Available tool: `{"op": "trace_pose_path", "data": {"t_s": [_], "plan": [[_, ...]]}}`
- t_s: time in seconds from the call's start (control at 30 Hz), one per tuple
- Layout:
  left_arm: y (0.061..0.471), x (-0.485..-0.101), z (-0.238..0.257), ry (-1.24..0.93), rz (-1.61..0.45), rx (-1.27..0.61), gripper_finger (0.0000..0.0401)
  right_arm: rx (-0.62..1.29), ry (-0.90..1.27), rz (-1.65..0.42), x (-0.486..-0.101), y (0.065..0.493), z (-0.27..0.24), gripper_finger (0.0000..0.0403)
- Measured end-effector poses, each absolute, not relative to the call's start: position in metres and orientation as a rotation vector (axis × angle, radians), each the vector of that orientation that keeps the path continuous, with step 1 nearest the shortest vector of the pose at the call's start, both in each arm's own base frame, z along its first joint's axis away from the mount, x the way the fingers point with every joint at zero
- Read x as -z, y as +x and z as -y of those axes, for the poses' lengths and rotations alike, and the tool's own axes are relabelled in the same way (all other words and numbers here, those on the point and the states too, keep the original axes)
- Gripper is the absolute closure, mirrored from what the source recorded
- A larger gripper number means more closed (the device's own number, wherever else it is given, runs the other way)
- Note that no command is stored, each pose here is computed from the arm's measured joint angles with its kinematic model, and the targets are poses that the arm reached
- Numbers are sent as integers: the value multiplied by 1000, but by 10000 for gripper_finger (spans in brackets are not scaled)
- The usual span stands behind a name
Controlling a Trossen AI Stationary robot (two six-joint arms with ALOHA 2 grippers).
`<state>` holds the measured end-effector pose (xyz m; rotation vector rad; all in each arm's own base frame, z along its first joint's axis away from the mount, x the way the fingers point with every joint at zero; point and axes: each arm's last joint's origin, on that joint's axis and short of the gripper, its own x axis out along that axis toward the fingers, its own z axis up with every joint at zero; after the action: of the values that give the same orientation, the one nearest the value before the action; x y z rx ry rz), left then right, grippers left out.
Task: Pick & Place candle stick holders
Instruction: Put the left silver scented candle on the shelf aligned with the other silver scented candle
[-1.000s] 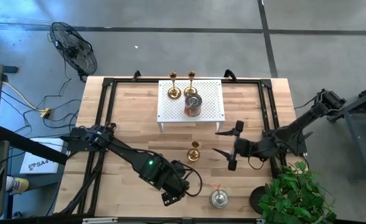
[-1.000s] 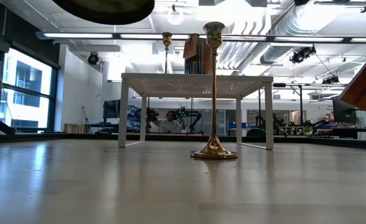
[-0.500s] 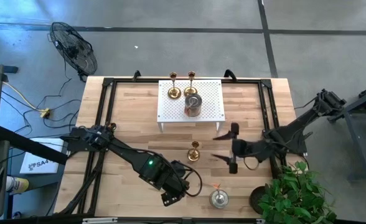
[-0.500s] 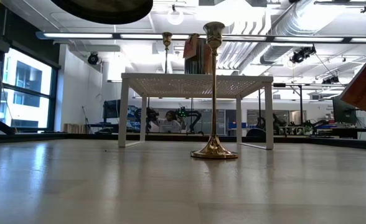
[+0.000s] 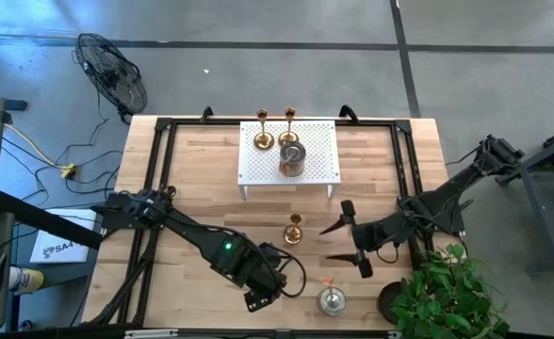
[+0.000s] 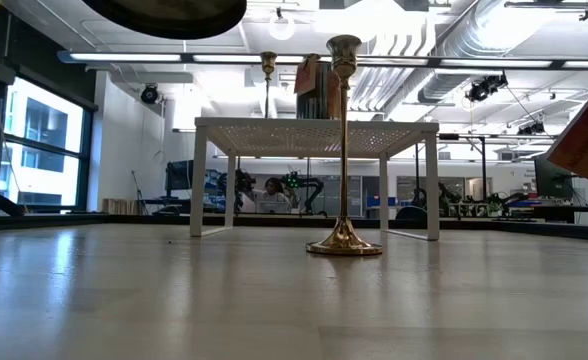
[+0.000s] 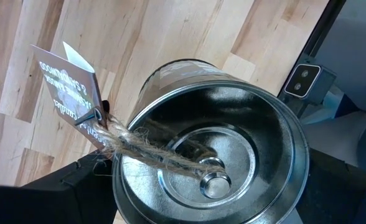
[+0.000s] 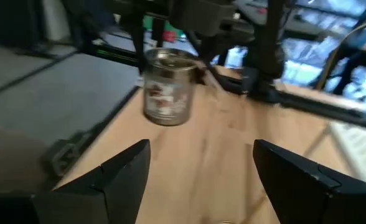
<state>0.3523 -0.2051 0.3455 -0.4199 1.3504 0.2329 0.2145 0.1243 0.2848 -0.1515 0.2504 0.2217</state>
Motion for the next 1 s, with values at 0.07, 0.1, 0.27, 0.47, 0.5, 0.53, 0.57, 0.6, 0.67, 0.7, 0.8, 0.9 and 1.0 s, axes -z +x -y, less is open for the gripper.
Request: {"op": "trace_pose_path", "data": {"t_s": [0.07, 0.1, 0.27, 0.47, 0.5, 0.53, 0.57, 0.6, 0.67, 0.7, 0.8, 0.9, 1.0], "plan": [[352, -345, 205, -420, -1351, -233, 42, -253, -100, -271, -284, 216, -122, 123], [352, -345, 205, -420, -1351, -233, 42, -268, -83, -285, -283, 217, -120, 123], [352, -345, 205, -422, -1352, -231, 42, -277, -5, -325, -280, 221, -111, 122], [352, -345, 205, -431, -1352, -238, 42, -107, -30, -304, -281, 223, -106, 122], [352, -345, 205, -433, -1352, -240, 42, -90, -43, -301, -281, 222, -106, 122], [352, -345, 205, -434, -1352, -241, 42, -83, -53, -299, -281, 222, -106, 122], [352, -345, 205, -434, -1352, -241, 42, -85, -63, -297, -281, 222, -106, 123], [352, -345, 205, -435, -1352, -241, 42, -93, -70, -291, -282, 222, -107, 123], [352, -345, 205, -435, -1352, -241, 42, -133, -70, -283, -283, 222, -108, 123], [352, -345, 205, -435, -1352, -241, 42, -160, -76, -281, -283, 222, -109, 123], [352, -345, 205, -436, -1353, -240, 42, -277, -65, -289, -283, 221, -112, 123], [352, -345, 205, -436, -1353, -240, 42, -309, -9, -304, -282, 222, -111, 123], [352, -345, 205, -437, -1354, -240, 42, -302, 27, -326, -281, 223, -108, 117]]}}
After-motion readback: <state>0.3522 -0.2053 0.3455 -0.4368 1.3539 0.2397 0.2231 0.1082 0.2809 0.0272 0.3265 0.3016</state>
